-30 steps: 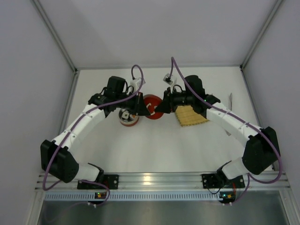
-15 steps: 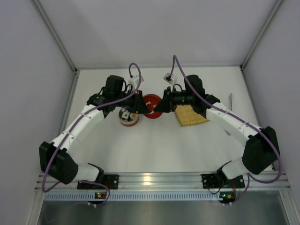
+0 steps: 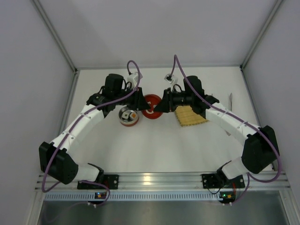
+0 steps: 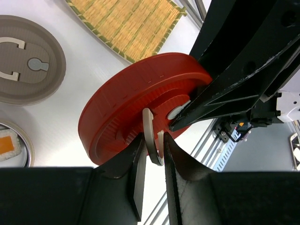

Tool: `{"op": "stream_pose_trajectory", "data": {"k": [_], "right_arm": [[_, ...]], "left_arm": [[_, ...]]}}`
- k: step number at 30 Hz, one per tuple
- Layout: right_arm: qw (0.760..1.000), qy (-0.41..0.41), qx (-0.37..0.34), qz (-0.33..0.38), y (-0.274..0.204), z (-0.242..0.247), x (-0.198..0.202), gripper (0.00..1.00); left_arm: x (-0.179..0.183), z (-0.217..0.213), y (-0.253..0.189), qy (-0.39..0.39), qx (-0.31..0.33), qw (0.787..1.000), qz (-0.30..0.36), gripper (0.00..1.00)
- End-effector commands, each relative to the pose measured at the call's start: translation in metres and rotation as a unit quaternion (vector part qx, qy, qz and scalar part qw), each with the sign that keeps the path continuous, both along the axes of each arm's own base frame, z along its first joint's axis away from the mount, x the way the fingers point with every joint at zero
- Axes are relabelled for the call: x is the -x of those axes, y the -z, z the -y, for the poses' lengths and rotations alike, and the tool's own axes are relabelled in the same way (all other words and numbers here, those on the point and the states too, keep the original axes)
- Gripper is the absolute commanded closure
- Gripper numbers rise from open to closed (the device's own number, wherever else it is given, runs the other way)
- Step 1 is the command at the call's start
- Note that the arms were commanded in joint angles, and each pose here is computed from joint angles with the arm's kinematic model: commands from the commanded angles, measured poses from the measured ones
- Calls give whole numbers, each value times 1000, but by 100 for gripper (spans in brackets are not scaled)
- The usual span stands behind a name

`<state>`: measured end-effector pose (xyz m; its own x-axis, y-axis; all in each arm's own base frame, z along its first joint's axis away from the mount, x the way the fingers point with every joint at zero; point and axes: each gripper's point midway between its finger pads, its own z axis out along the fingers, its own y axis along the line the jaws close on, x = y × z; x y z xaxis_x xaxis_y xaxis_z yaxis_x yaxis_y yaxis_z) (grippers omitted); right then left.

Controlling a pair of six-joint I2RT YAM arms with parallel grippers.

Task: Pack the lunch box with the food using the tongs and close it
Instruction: Pick up the box lid from the center of the board, then screw the box lid onto the packing box.

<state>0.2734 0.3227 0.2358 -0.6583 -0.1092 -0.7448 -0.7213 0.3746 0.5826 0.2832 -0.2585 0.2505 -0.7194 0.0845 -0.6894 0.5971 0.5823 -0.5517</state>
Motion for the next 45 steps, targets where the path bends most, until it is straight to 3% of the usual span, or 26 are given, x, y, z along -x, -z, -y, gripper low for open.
{"op": "stream_pose_trajectory", "data": {"k": [1, 9, 16, 26, 37, 45], "right_arm": [[999, 3, -30, 22, -19, -8, -3, 100], [999, 10, -37, 21, -26, -8, -2, 100], [999, 29, -40, 8, -28, -8, -6, 100], [997, 54, -46, -27, -29, -16, -11, 100], [995, 95, 1, -35, -14, -18, -13, 100], [995, 93, -3, -40, -15, -21, -12, 100]], "left_arm": [[-9, 4, -30, -7, 28, 998, 49, 75], [-10, 4, -26, -11, 28, 999, 43, 81], [-8, 1, -14, -23, 20, 999, 27, 77], [-14, -2, -13, -41, 15, 999, 31, 80], [-21, -3, -14, -56, 12, 998, 34, 82], [-22, -5, -4, -62, 3, 998, 26, 86]]}}
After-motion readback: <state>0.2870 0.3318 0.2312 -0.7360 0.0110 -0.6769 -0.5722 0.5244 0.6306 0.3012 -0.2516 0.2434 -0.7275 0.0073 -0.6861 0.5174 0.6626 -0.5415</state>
